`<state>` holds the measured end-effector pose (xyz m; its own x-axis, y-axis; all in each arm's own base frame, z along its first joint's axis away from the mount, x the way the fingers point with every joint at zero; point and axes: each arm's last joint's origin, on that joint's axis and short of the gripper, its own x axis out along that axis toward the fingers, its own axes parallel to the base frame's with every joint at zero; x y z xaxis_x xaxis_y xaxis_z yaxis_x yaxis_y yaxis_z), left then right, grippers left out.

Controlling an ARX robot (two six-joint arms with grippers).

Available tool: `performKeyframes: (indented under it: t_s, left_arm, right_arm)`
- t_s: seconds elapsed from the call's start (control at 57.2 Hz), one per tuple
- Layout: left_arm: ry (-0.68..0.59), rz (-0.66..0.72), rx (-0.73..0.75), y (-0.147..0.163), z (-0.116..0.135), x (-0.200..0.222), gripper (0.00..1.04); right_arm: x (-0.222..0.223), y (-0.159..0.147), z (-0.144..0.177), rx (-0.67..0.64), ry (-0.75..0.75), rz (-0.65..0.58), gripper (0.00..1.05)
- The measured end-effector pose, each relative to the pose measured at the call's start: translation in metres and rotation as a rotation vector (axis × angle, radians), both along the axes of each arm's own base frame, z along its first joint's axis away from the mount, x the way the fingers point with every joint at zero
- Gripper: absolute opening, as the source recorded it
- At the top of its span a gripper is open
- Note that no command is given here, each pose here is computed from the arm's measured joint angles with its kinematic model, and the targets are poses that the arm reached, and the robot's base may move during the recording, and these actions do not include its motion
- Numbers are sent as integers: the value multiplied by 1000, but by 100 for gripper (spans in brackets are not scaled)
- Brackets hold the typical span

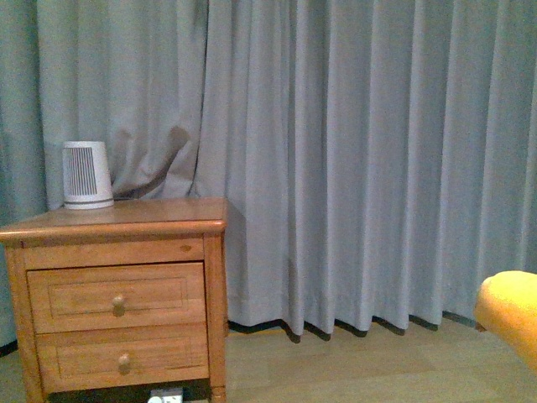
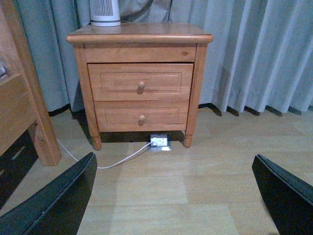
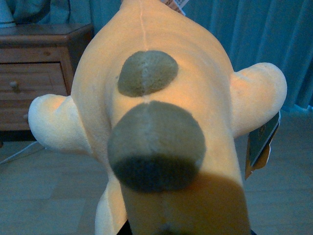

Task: Put away toys

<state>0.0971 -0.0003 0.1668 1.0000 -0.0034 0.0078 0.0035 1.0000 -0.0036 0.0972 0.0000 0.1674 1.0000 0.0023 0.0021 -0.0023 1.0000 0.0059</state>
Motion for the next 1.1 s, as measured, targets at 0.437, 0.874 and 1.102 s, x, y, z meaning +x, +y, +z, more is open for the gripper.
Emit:
performKeyframes:
  t_s: [0.437, 0.874, 1.102]
  left_arm:
    - [0, 0, 0, 0, 0, 0, 98]
    - [1, 1, 0, 0, 0, 0, 98]
    - [0, 4, 0, 0, 0, 0, 98]
  right_arm:
    - [0, 0, 0, 0, 0, 0, 7]
    - [0, 0, 0, 0, 0, -3, 7]
    - [0, 0, 0, 0, 0, -3, 7]
